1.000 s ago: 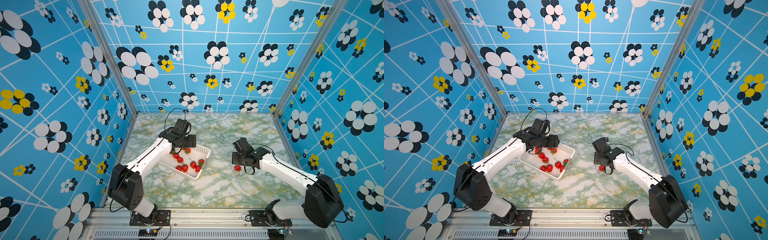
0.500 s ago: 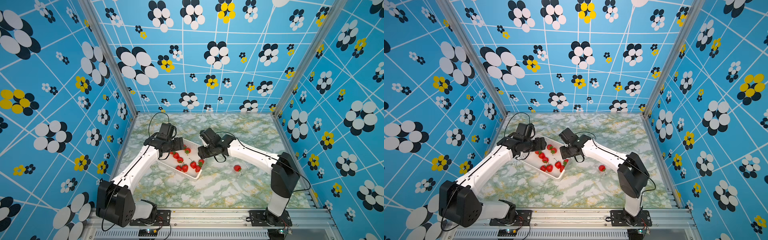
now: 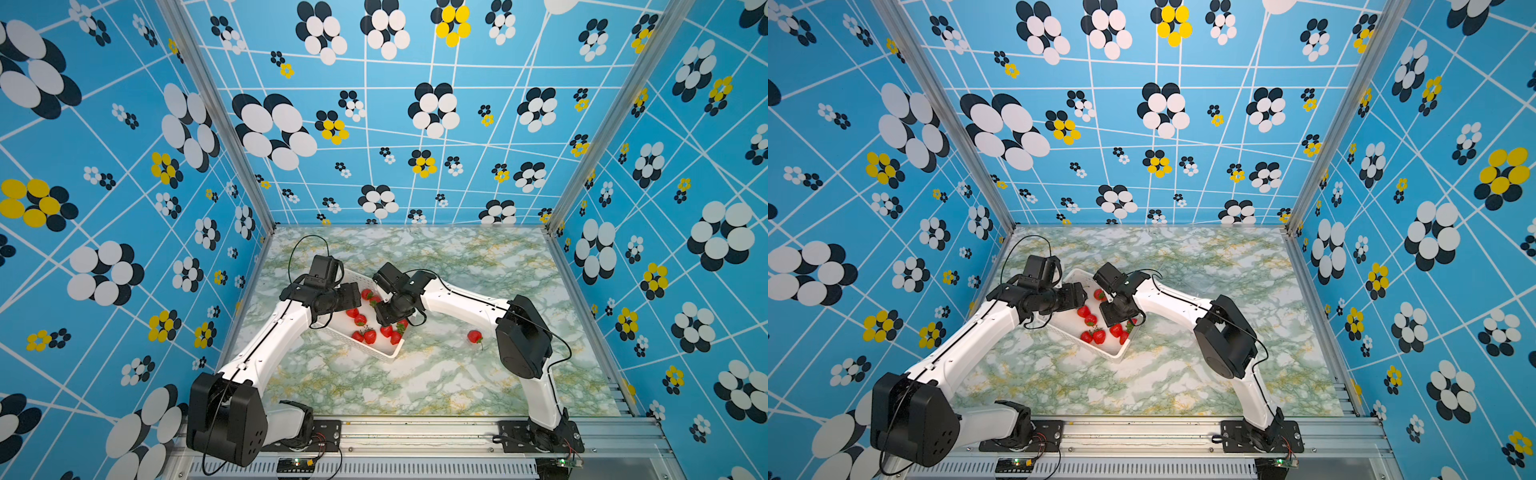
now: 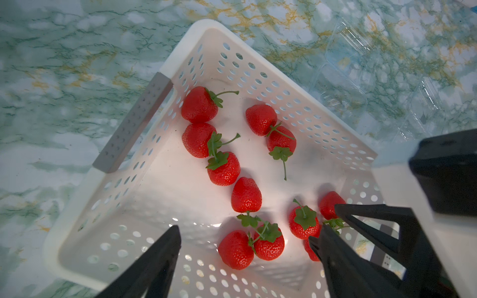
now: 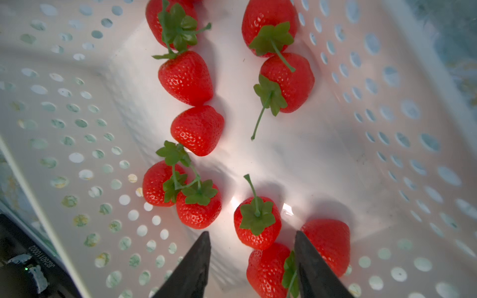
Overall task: Pack strawberries into containers
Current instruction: Pick up the strawberry from the basket, then place the strawberry in the packing box.
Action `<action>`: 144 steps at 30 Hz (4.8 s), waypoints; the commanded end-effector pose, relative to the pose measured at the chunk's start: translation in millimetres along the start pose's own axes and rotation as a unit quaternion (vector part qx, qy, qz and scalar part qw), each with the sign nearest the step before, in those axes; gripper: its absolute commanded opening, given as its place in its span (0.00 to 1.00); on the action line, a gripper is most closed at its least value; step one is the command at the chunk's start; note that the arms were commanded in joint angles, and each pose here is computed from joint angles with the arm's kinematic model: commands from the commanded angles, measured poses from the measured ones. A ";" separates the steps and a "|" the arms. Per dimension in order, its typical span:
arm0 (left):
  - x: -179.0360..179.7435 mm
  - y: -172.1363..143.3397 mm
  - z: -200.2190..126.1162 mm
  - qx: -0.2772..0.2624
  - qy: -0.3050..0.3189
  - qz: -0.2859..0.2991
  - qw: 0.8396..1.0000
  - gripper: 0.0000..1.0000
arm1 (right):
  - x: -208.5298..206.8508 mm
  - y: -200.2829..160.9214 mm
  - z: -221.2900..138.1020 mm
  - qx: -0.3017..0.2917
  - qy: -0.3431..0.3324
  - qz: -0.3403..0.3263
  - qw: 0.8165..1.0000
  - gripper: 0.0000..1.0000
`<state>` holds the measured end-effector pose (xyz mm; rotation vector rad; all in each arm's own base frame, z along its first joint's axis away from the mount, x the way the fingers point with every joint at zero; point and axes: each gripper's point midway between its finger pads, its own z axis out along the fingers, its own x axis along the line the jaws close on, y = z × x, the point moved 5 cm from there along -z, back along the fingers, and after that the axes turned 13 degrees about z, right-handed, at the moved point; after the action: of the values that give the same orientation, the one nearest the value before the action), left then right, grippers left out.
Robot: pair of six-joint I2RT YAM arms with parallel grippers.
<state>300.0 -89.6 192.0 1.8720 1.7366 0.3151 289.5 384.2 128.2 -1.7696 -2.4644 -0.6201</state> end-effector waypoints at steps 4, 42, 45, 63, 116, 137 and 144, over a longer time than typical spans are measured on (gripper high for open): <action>-1.4 -2.7 3.2 -0.002 -0.017 -0.008 1.000 0.85 | -3.4 -13.9 9.6 0.037 -0.022 -0.009 0.999 0.53; 4.0 -10.2 13.2 0.011 -0.006 -0.014 1.000 0.85 | -2.3 0.8 -3.4 -0.016 -0.041 -0.017 0.999 0.28; 1.9 -8.4 12.4 0.010 -0.008 -0.012 1.000 0.85 | -0.5 10.1 -25.1 -0.049 -0.043 -0.015 0.998 0.27; -150.6 22.2 37.7 0.040 -0.129 0.162 0.977 0.84 | -163.7 -68.1 -128.4 -0.141 -0.147 0.217 0.955 0.28; -221.3 15.3 44.8 0.054 -0.171 0.233 0.956 0.84 | -254.1 -120.3 -74.0 -0.068 -0.207 0.331 0.918 0.55; -129.1 28.5 14.4 0.013 -0.094 0.151 0.984 0.85 | -159.0 -35.1 -130.9 -0.128 -0.093 0.186 0.970 0.54; -75.7 22.2 -3.7 -0.001 -0.059 0.099 0.993 0.85 | -76.8 3.4 -96.8 -0.079 -0.044 0.092 0.992 0.51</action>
<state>311.8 -177.1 221.7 2.0501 1.4314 0.2587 309.8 259.6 210.0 -2.2330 -2.2239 -0.8859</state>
